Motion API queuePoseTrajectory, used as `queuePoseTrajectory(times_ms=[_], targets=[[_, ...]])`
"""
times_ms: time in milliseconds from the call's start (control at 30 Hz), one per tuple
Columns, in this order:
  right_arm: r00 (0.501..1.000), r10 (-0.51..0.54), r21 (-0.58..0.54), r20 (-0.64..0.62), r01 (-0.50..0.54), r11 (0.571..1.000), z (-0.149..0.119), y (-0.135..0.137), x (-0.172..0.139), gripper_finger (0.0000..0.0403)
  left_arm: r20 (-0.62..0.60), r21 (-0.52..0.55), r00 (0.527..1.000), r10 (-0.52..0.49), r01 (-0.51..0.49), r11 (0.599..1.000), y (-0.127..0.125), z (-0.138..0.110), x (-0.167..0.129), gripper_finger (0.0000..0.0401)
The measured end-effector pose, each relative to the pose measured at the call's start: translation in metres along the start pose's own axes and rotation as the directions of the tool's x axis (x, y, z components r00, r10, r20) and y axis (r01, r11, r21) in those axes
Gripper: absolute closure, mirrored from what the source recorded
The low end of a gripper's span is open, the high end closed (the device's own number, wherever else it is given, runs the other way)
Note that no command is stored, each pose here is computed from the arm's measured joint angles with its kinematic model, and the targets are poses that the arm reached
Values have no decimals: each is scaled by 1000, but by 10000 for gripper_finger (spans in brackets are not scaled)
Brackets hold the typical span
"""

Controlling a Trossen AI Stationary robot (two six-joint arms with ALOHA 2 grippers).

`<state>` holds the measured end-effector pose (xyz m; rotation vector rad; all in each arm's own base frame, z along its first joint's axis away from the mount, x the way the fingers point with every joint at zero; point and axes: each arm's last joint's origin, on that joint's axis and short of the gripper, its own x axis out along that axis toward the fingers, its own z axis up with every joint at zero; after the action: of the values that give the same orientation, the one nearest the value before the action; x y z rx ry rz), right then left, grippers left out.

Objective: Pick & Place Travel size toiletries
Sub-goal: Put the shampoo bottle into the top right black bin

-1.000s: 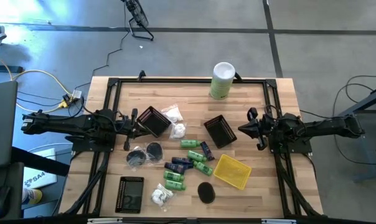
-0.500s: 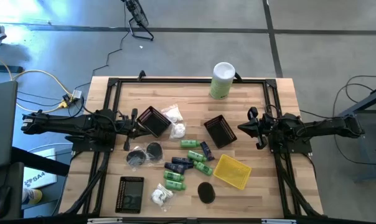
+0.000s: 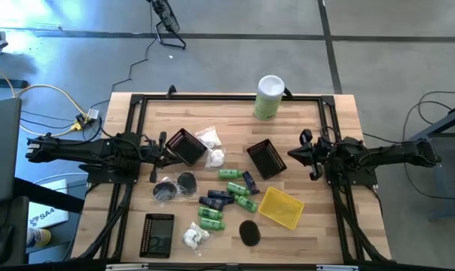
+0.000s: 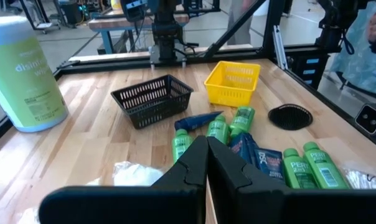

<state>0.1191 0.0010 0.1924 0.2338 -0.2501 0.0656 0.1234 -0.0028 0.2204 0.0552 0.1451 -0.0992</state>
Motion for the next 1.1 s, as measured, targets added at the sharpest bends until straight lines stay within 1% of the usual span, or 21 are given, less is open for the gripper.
queuePoseTrajectory(times_ms=[233,900,1033,1100], targets=[[1000,-6,0,1,6,1000,0,0,0,398,-14,-60,1000,-1,0,998,0,-1,0,399],[1000,0,-2,0,0,1000,0,0,0,398,-8,-73,1000,0,-1,997,0,-1,0,399],[1000,-8,-32,2,8,999,0,0,0,398,7,-74,1000,1,-1,997,0,1,0,399],[1000,-9,-34,2,9,999,0,0,0,398,23,-98,1000,2,0,995,0,2,0,399]])
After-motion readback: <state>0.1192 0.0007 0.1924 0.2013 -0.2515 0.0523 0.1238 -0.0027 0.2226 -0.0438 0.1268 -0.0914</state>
